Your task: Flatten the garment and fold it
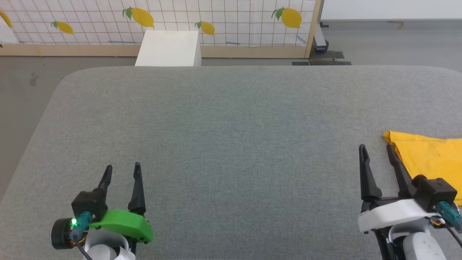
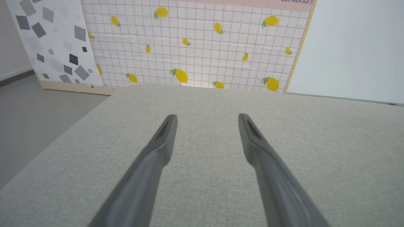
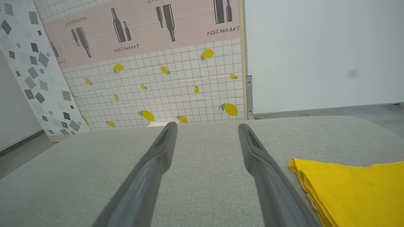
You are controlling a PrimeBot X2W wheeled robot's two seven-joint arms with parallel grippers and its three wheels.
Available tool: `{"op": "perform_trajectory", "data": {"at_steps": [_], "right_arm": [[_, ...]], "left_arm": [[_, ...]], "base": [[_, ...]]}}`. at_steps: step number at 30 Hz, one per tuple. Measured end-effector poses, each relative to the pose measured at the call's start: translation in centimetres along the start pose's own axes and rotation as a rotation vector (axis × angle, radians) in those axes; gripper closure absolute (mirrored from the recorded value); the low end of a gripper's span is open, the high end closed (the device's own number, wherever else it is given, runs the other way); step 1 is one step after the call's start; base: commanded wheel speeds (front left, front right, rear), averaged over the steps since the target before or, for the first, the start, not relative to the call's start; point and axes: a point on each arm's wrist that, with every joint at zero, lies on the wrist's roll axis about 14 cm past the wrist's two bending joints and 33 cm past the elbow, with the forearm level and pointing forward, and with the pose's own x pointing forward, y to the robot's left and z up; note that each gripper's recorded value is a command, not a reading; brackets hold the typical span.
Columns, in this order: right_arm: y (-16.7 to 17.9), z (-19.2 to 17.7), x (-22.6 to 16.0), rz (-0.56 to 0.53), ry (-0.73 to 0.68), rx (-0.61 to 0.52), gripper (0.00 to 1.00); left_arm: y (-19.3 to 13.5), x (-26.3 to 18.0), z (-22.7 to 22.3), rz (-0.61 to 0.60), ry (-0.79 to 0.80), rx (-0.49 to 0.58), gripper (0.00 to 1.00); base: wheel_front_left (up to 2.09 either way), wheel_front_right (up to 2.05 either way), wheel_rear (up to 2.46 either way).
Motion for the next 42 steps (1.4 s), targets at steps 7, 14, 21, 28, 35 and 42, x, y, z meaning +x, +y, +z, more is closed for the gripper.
{"op": "perform_trajectory", "data": {"at_steps": [7,14,21,28,35,42], "right_arm": [[0.02,-0.13,-0.22,0.000,0.005,-0.002,0.00],[-0.12,-0.30,-0.34,-0.005,0.010,0.003,0.00],[-0.19,-0.55,-0.35,-0.008,0.017,0.011,1.00],[-0.17,-0.59,-0.32,-0.007,0.022,0.009,1.00],[0.02,-0.53,-0.23,0.000,0.028,0.001,1.00],[0.26,-0.45,-0.13,0.009,0.034,-0.009,1.00]], "left_arm": [[-0.19,-0.01,-0.23,-0.002,0.007,-0.006,0.00],[-0.22,0.01,-0.15,-0.001,0.004,-0.011,0.00],[-0.26,0.09,-0.31,-0.003,0.008,-0.011,1.00],[-0.26,0.10,-0.33,-0.003,0.012,-0.011,1.00],[-0.32,0.15,-0.20,-0.005,0.017,-0.003,1.00],[-0.49,0.21,0.09,-0.008,0.014,0.000,1.00]], "base": [[0.00,0.00,0.00],[0.00,0.00,0.00],[0.00,0.00,0.00],[0.00,0.00,0.00],[0.00,0.00,0.00],[0.00,0.00,0.00]]}}
